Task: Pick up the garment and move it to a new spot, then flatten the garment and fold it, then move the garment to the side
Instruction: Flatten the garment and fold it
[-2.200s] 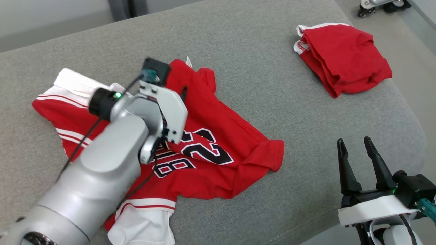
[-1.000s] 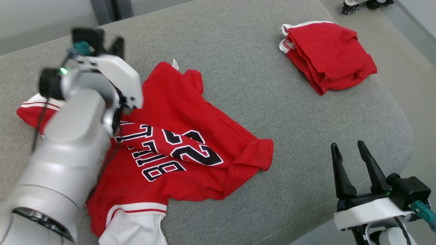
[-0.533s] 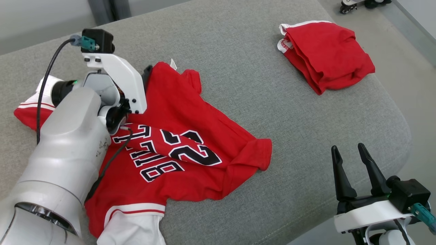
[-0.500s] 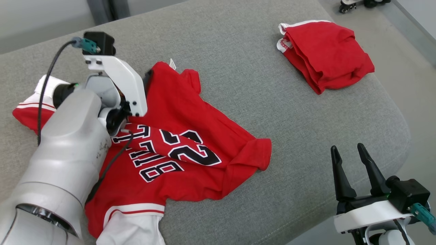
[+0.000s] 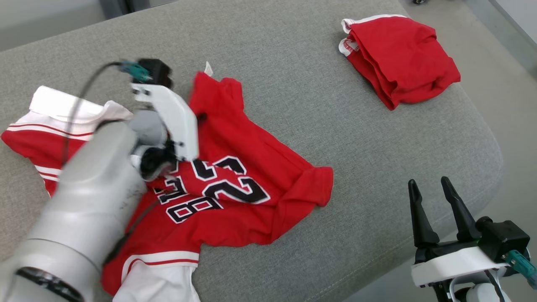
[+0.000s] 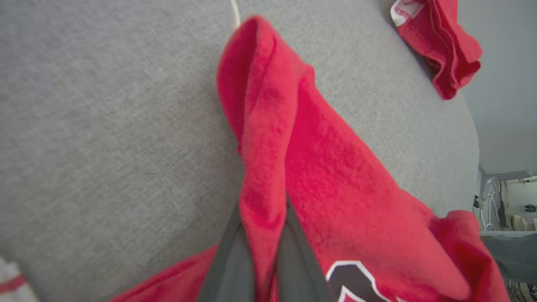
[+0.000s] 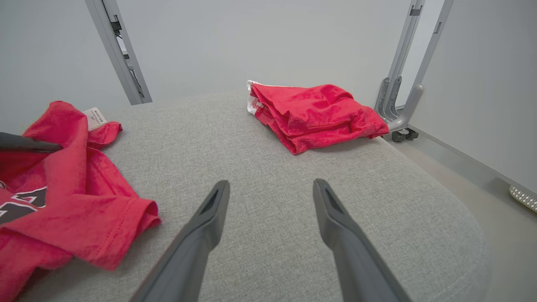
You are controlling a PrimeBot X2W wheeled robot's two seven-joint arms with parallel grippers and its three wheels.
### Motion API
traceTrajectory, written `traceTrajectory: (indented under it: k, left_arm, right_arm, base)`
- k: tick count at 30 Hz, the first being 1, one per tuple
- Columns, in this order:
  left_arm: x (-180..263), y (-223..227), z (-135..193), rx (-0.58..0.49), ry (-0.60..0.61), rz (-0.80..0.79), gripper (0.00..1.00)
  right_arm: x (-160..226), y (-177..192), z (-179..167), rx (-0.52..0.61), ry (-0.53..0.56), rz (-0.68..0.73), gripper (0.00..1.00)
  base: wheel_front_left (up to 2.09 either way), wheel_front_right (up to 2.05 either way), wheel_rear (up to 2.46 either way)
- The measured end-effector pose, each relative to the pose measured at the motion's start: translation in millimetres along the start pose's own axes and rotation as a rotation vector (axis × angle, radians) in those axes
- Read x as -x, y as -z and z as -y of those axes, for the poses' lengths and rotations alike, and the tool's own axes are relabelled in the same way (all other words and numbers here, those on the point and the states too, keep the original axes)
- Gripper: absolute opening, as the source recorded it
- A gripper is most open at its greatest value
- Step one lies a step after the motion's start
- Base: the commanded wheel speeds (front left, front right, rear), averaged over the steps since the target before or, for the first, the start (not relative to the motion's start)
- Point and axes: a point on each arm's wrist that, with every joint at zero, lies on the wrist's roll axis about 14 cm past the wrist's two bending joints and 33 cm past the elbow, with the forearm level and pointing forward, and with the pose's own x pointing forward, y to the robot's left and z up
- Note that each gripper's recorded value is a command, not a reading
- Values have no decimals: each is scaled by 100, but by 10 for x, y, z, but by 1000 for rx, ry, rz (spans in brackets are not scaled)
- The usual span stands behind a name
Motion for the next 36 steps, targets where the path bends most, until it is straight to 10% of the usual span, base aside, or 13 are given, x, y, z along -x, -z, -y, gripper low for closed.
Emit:
traceTrajectory:
  k: [14,15,16,17,27,36]
  left_arm:
    - [553,-1200,-667,-248,-336,590,4]
    - [509,-1126,-665,-235,-329,559,25]
    - [449,-1020,-650,-231,-321,517,25]
    - [420,-942,-651,-237,-325,496,100]
    - [988,-1312,-734,-203,-498,793,100]
    - [1924,-507,-614,-43,-607,1050,100]
  right_arm:
    - [-17,-26,-19,-5,-6,8,100]
    - [-10,-13,-23,-7,-6,4,100]
    - [-5,-7,-31,-10,-8,2,100]
    - [-3,-9,-37,-11,-10,3,100]
    - [-46,-16,41,-2,8,13,100]
    - [-246,-301,-58,21,-32,113,100]
  base:
    - [0,0,0]
    - [0,0,0]
    - [0,0,0]
    - [0,0,0]
    - [0,0,0]
    - [0,0,0]
